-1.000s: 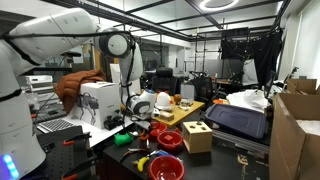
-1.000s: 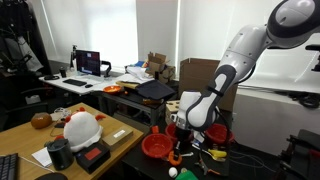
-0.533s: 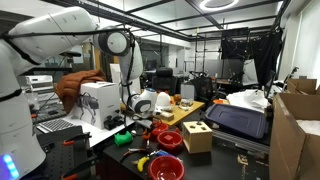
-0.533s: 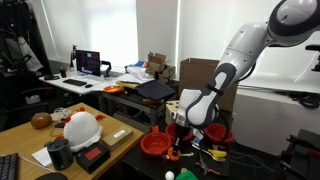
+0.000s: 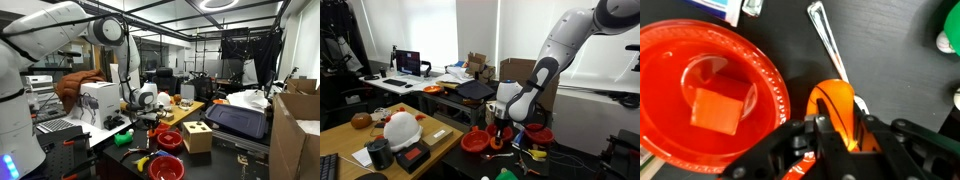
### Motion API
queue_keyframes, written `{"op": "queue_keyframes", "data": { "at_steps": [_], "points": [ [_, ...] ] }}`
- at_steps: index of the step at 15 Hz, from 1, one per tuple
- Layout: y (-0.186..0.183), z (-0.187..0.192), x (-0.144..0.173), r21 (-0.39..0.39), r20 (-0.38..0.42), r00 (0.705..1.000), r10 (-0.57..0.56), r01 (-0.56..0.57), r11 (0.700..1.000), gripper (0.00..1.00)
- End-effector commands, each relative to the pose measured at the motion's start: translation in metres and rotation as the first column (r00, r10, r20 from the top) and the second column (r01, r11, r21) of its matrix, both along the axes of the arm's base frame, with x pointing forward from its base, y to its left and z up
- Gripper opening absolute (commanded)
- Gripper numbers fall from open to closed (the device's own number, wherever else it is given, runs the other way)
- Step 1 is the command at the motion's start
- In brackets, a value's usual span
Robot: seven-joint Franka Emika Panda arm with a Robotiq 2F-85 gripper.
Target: Put the orange ball in the red bowl on the left.
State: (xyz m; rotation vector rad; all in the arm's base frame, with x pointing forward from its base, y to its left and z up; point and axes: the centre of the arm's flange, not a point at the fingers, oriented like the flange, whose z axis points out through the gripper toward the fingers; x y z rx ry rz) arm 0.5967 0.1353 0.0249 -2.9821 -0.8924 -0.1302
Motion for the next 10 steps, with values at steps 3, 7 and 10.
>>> {"op": "queue_keyframes", "data": {
  "at_steps": [3, 7, 10],
  "points": [
    [-0.003, 0.035, -0.010, -0.175, -0.036, 0.997, 0.072, -0.077, 0.982, 0.06],
    [-0.003, 0.044, -0.004, -0.205, -0.011, 0.997, 0.076, -0.076, 0.976, 0.06],
    [-0.002, 0.047, 0.002, -0.192, 0.011, 0.997, 0.072, -0.069, 0.979, 0.06]
  ]
}}
